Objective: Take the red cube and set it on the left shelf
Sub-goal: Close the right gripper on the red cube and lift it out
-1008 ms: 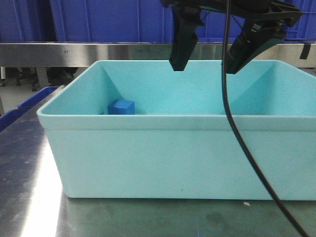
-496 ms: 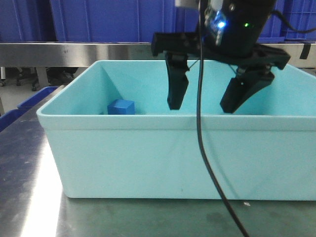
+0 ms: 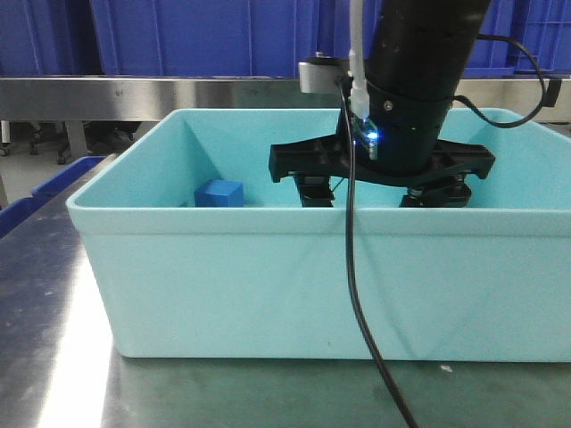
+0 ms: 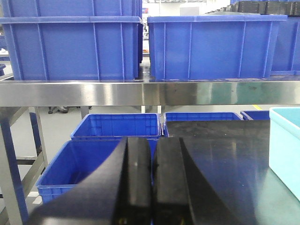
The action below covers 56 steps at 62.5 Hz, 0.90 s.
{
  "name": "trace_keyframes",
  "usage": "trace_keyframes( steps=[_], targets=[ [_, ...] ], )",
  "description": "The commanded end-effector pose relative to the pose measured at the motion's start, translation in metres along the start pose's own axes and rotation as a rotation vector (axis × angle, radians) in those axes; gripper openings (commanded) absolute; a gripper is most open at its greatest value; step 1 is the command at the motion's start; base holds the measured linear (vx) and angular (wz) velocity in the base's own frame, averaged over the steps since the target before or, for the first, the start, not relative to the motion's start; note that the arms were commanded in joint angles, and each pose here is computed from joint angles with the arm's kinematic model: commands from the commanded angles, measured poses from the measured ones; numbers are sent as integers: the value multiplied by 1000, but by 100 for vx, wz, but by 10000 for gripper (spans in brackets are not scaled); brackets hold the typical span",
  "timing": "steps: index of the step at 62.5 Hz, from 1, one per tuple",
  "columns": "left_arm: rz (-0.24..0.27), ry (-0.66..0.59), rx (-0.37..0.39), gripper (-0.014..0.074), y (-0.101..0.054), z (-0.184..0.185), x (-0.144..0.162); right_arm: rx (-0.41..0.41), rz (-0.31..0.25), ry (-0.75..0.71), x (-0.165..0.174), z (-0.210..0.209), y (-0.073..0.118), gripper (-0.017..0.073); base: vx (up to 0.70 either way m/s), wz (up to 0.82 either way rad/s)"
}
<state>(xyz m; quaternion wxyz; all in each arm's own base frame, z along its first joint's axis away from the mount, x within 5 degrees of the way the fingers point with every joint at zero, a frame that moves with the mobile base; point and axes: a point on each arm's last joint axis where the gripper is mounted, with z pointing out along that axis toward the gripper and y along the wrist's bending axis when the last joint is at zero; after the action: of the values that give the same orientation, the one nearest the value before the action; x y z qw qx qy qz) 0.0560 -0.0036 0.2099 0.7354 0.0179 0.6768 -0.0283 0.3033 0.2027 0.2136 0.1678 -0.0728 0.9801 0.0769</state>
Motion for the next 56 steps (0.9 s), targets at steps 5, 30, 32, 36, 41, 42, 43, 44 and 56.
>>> trace_keyframes(
  steps=[5, 30, 32, 36, 41, 42, 43, 44, 56],
  targets=[
    [-10, -75, 2, 90, 0, -1, 0, -38, -7, -117, -15, -26, 2, 321, 0, 0],
    [-10, -75, 2, 90, 0, -1, 0, -72, -23, -244, -16, -75, -1, 107, 0, 0],
    [-10, -75, 2, 90, 0, -1, 0, -75, -29, -270, -16, -85, -2, 107, 0, 0],
    [-10, -75, 2, 90, 0, -1, 0, -76, -47, -339, -12, -111, -7, 107, 0, 0],
    [-10, -75, 2, 90, 0, -1, 0, -61, -78, -428, -4, -144, -16, 107, 0, 0],
    [-10, -75, 2, 90, 0, -1, 0, -57, -85, -445, -2, -150, -18, 107, 0, 0],
    [-10, -75, 2, 90, 0, -1, 0, -51, -95, -474, 1, -159, -21, 107, 0, 0],
    [-10, -75, 2, 90, 0, -1, 0, -45, -102, -492, 3, -165, -23, 107, 0, 0],
    [-10, -75, 2, 90, 0, -1, 0, 57, -118, -615, 51, -212, -64, 107, 0, 0]
  ],
)
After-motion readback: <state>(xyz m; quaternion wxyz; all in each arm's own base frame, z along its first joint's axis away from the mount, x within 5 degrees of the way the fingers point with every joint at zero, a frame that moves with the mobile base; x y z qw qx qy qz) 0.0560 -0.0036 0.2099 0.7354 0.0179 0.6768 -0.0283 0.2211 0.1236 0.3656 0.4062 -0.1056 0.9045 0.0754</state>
